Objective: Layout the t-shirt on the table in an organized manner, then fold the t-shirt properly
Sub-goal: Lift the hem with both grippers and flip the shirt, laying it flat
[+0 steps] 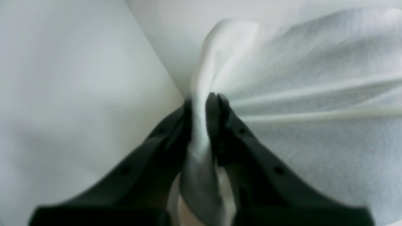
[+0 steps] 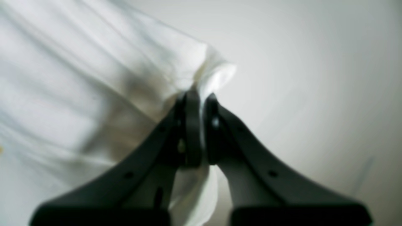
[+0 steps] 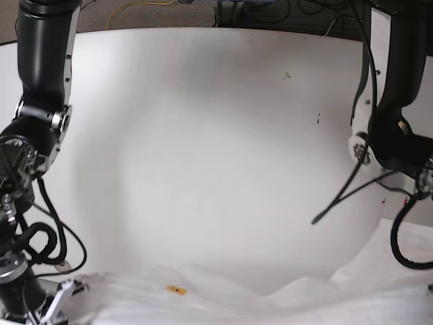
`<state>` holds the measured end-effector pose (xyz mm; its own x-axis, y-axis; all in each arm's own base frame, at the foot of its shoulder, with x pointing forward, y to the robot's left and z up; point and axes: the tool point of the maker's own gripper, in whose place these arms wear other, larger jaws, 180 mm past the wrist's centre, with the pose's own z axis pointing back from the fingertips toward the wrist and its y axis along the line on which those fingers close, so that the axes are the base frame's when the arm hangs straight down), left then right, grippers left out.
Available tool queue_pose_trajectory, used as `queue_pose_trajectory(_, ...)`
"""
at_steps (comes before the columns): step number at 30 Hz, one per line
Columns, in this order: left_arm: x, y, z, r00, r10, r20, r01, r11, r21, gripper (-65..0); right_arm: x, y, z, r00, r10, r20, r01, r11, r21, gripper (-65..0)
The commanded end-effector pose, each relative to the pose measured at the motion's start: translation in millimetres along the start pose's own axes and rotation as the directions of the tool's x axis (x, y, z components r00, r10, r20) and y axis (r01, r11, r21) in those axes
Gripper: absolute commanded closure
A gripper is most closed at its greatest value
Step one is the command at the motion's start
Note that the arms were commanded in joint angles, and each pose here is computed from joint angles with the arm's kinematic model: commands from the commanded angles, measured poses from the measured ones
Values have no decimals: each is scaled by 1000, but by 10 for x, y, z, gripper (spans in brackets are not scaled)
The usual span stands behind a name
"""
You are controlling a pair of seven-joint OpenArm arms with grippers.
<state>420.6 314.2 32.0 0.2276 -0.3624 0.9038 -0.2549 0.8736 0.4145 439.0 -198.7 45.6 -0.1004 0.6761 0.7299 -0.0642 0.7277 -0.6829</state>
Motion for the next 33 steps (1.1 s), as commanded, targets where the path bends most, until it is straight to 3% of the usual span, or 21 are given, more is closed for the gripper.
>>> queue_pose_trajectory(1, -237, 13, 50, 998, -29, -51, 30, 999, 33, 0, -343, -13, 89, 996, -24, -84, 21, 999, -33, 0)
queue_pose_trajectory(7, -1176, -489, 113, 973, -83, -214, 68, 995, -74, 0, -1199, 694, 313, 969, -139, -203, 157, 984, 78, 0)
queue_pose_trajectory(14, -2190, -923, 364, 938, -112, -329, 50, 980, -191, 0, -1859, 1595, 751, 915, -265, -304, 331, 925, 188, 0)
queue_pose_trajectory(17, -2587, -1088, 557, 908, -147, -392, 51, 968, -246, 0, -2118, 1934, 994, 876, -314, -367, 408, 888, 214, 0)
queue_pose_trajectory(20, -2901, -1168, 740, 874, -184, -450, 55, 957, -284, 0, -2309, 2188, 1206, 835, -360, -415, 475, 853, 217, 0)
queue_pose_trajectory(25, -3286, -1296, 1023, 847, -226, -482, 53, 937, -346, 0, -2549, 2544, 1534, 772, -400, -494, 556, 802, 219, 0)
queue_pose_trajectory(33, -3669, -1341, 1326, 799, -274, -535, 47, 916, -398, 0, -2745, 2773, 1897, 723, -396, -566, 596, 772, 222, 0)
